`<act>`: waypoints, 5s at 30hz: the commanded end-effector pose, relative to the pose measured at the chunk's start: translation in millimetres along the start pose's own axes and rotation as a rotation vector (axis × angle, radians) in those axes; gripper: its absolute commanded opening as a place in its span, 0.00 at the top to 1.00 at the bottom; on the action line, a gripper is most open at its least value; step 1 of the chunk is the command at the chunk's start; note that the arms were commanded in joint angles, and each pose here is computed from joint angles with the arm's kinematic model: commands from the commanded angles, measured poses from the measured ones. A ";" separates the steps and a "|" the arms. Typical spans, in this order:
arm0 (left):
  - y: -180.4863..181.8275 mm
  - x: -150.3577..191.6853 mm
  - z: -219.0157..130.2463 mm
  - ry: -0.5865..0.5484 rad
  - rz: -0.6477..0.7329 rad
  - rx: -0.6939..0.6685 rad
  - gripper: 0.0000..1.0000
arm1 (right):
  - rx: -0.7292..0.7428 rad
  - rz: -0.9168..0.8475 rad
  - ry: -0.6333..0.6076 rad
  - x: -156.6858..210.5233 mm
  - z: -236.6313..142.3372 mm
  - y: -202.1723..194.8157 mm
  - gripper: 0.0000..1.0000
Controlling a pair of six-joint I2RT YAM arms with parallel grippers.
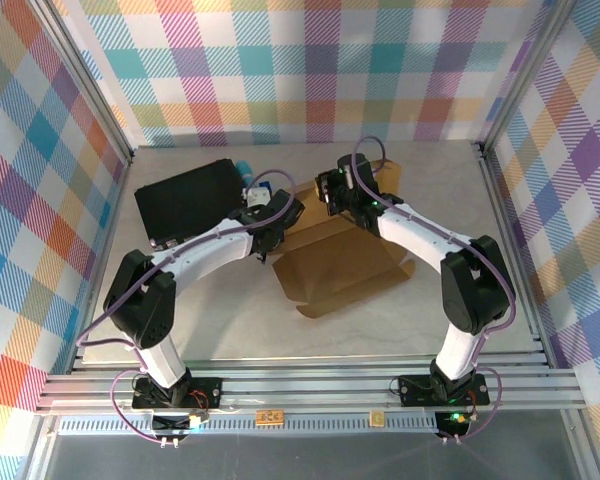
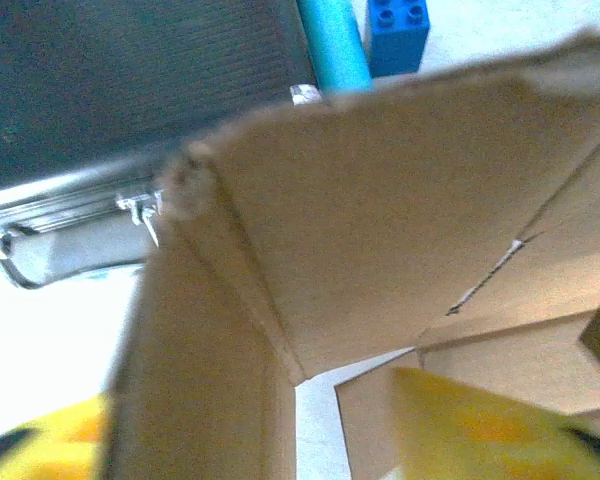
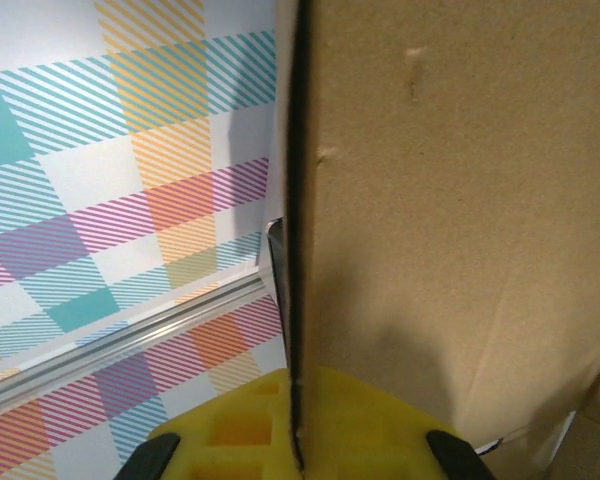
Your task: Fold the paper box
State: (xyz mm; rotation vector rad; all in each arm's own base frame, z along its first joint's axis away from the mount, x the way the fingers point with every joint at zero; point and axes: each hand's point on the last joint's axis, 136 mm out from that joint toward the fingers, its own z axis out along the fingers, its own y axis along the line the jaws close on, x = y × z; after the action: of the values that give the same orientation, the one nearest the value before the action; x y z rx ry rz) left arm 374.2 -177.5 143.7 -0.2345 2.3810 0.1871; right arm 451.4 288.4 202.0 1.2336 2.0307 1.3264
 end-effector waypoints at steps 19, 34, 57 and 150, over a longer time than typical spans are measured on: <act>58.2 -1.4 -34.5 0.159 -0.149 0.519 0.71 | -0.217 -0.173 0.151 22.2 1.8 -1.0 1.00; 59.2 17.3 -21.3 0.122 -0.123 0.534 0.66 | -0.395 -0.206 0.298 18.9 9.2 -0.8 1.00; -37.8 38.6 -28.4 -0.069 0.239 0.861 0.56 | -0.399 -0.255 0.438 12.9 19.7 -5.1 1.00; -61.4 19.8 65.1 -0.258 0.107 -0.083 1.00 | -0.408 -0.089 0.327 -11.6 9.2 3.2 0.78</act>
State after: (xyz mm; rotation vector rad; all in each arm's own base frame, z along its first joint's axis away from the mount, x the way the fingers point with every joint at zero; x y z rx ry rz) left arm 422.2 -240.3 88.0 -0.1147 2.1057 0.2475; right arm 482.0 275.9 178.9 0.8175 1.8286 1.8337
